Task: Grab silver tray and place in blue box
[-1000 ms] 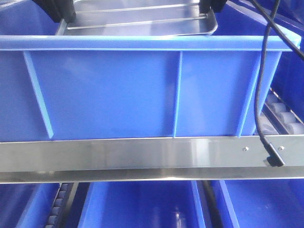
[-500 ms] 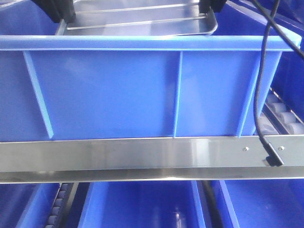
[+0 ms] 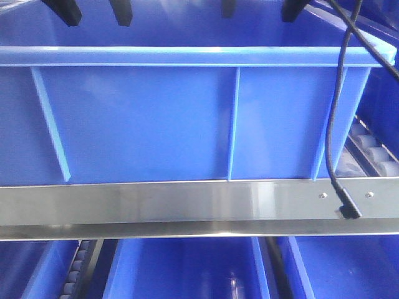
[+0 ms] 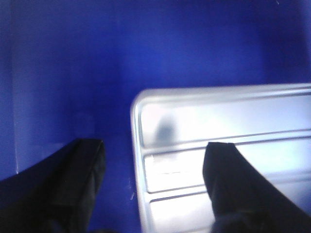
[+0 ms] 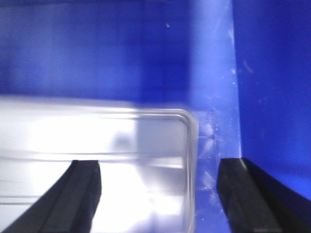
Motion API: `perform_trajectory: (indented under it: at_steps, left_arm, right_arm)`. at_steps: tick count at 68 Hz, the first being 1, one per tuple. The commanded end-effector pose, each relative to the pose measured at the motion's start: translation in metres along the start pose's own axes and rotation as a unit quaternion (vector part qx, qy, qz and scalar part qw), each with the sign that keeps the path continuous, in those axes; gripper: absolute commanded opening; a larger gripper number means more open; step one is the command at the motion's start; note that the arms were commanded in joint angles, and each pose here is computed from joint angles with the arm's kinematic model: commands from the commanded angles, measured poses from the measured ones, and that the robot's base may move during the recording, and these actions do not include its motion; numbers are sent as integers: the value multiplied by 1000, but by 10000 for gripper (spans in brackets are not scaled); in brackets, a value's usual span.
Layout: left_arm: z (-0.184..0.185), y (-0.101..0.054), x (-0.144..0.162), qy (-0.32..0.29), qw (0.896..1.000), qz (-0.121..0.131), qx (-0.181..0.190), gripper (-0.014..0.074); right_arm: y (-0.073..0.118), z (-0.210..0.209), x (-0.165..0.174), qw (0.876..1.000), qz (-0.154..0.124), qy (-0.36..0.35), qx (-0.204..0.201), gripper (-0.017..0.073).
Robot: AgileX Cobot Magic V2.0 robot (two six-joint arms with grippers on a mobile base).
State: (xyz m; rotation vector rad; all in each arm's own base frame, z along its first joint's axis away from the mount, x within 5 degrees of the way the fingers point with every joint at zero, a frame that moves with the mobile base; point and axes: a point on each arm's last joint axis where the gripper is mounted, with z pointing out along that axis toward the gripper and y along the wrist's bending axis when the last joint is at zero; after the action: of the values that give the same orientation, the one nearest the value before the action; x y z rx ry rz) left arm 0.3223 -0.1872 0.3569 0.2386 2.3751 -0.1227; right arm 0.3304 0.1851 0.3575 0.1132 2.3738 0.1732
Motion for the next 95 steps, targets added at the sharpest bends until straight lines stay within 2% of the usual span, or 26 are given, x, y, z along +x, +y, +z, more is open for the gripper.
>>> perform_trajectory:
  at_steps: [1, 9, 14, 17, 23, 29, 38, 45, 49, 55, 65, 73, 83, 88, 95]
  left_arm:
    - [-26, 2, -17, -62, 998, 0, 11, 358]
    - [-25, 5, -17, -57, 998, -7, 10, 347]
    - [-25, 5, -16, -54, 998, -9, 9, 243]
    - [-25, 6, -16, -51, 999, -10, 8, 132]
    - [-25, 6, -16, -52, 999, -10, 7, -108]
    - [-25, 5, -17, -57, 998, -9, 8, -79]
    - [-27, 6, -17, -56, 998, -11, 8, -82]
    - [-35, 9, -17, -57, 997, -46, 8, -84]
    - [-41, 10, -16, -63, 996, -55, 11, -84]
    - [-51, 13, -11, -78, 995, -55, 20, -84]
    - [-68, 17, -1, -116, 990, -58, 50, -84]
    - [-87, 23, 11, -153, 984, -59, 75, -84]
    - [-116, 32, 32, -222, 967, -47, 112, -84]
    - [-130, 36, 43, -265, 954, -43, 136, -83]
    - [-150, 44, 67, -334, 928, -8, 162, -83]
  right_arm:
    - [-1, -30, -23, 997, 7, -70, -36, 612]
    - [-1, -31, -23, 997, 7, -70, -37, 612]
    - [-1, -31, -23, 997, 7, -70, -36, 570]
    - [0, -31, -22, 997, 7, -69, -36, 490]
    - [0, -31, -22, 997, 7, -68, -35, 230]
    - [0, -31, -23, 997, 6, -71, -38, 40]
    - [0, -34, -24, 996, 8, -76, -42, 57]
    - [3, -43, -29, 992, 7, -103, -70, 57]
    - [4, -49, -32, 988, -7, -126, -89, 57]
    - [3, -58, -31, 981, -36, -154, -110, 57]
    - [-7, -70, -18, 976, -50, -170, -128, 57]
    - [-18, -92, -5, 961, -71, -213, -164, 57]
    - [-38, -122, 18, 933, -111, -277, -200, 57]
    - [-48, -132, 32, 921, -132, -301, -208, 57]
    - [-64, -153, 53, 893, -167, -353, -226, 57]
